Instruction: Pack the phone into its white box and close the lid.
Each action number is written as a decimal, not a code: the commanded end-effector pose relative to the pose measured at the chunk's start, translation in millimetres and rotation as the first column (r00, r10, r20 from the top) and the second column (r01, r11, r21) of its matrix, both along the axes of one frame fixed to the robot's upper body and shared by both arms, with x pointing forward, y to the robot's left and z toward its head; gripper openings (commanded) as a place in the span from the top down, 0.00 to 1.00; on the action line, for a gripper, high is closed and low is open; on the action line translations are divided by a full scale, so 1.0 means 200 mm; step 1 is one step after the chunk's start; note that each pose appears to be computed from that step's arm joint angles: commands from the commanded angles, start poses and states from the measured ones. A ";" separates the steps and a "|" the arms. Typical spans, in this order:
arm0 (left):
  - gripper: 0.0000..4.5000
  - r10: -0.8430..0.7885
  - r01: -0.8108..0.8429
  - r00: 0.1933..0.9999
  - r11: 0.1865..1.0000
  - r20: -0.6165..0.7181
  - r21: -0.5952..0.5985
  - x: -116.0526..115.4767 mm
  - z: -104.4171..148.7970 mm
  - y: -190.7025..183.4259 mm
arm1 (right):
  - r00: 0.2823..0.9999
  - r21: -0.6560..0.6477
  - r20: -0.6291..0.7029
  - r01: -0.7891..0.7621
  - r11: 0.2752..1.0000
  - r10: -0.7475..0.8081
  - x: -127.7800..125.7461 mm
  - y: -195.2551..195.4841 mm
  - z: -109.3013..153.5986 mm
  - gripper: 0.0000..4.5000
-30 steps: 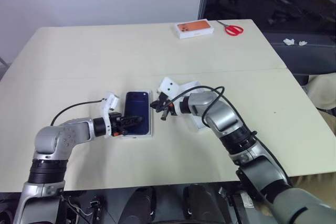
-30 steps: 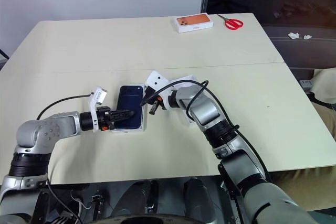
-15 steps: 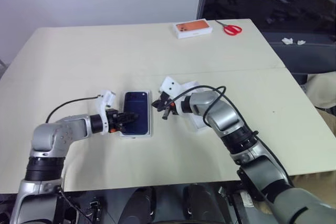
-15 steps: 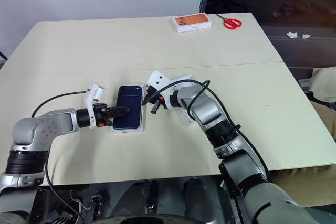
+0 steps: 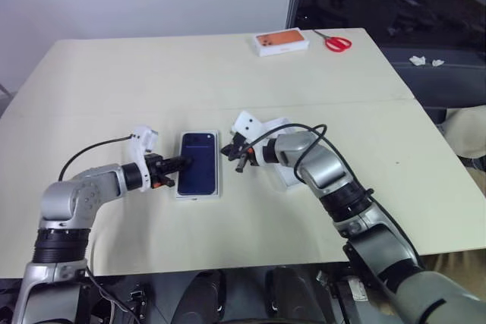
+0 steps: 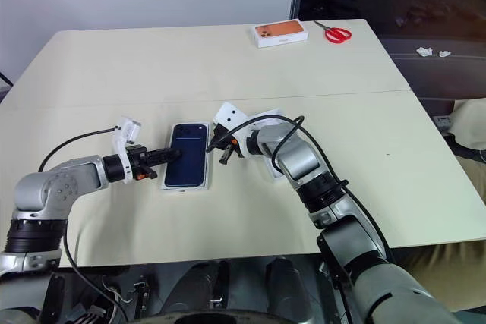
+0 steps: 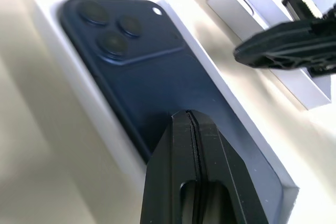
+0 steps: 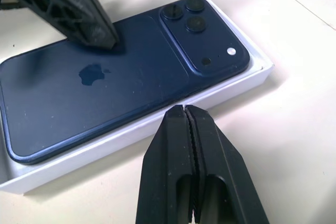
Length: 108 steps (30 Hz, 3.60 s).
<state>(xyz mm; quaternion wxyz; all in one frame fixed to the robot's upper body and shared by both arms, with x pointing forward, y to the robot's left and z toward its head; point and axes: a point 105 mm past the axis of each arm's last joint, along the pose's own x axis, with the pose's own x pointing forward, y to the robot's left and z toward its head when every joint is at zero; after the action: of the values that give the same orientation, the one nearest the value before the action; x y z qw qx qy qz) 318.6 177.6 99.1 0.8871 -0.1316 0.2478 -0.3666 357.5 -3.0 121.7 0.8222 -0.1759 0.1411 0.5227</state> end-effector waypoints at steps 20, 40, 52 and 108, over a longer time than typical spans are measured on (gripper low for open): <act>1.00 0.127 -0.127 0.992 0.986 0.004 0.105 -0.02 0.02 0.25 | 0.998 -0.056 0.060 0.011 0.998 -0.008 0.02 -0.08 -0.01 0.99; 1.00 -0.003 0.018 0.995 0.989 -0.102 0.145 -0.02 -0.26 -0.06 | 0.998 -0.153 0.057 -0.012 0.988 0.021 -0.03 -0.10 -0.11 0.99; 1.00 -0.174 0.181 0.980 0.981 -0.093 0.075 -0.01 -0.23 -0.38 | 0.999 -0.227 0.016 0.038 0.973 -0.035 -0.08 -0.35 -0.18 0.99; 0.24 -0.147 0.127 0.953 0.988 0.264 0.092 0.12 0.20 -0.02 | 0.951 -0.136 -0.055 0.293 0.946 -0.303 -0.17 -0.81 0.18 0.12</act>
<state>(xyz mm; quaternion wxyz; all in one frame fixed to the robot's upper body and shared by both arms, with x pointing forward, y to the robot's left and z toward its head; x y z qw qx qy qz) 345.7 170.0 120.6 0.8888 -0.0339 0.1854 -0.4178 326.0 -169.2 139.3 0.8669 -0.1767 0.2558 0.3896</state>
